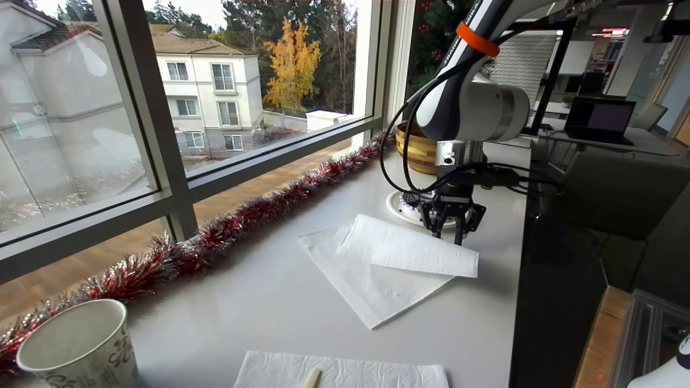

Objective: Move the fork backwards

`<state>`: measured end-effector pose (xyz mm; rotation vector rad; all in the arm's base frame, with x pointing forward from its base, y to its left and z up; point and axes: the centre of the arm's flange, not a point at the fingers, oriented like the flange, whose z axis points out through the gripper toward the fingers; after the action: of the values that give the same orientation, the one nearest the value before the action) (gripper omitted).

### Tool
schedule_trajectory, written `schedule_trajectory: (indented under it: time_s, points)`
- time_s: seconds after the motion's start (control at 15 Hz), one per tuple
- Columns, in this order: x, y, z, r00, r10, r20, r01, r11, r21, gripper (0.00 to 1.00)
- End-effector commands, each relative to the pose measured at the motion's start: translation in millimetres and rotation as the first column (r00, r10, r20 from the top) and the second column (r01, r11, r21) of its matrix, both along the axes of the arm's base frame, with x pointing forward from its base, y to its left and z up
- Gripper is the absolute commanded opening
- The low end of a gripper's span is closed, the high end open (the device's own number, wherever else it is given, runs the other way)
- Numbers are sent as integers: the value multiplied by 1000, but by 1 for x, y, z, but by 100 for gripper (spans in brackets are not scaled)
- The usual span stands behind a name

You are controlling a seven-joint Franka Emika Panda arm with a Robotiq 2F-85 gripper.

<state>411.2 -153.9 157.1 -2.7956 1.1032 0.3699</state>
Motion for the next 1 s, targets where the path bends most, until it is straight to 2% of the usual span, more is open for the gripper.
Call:
schedule_trajectory:
  time_s: [0.0, 0.27, 0.33, 0.47, 0.53, 0.93]
  points:
    - [4, 2, -10, 999, 23, 38, -24, 999, 27, 28]
    - [4, 1, -15, 998, 40, 45, -42, 998, 36, 16]
    - [3, -1, -15, 998, 41, 43, -42, 998, 37, 8]
    - [2, -2, -14, 998, 45, 47, -46, 998, 36, 7]
    - [0, -2, -9, 998, 41, 51, -43, 999, 33, 3]
    - [-20, 9, 40, 995, 57, 78, -57, 998, -1, 5]
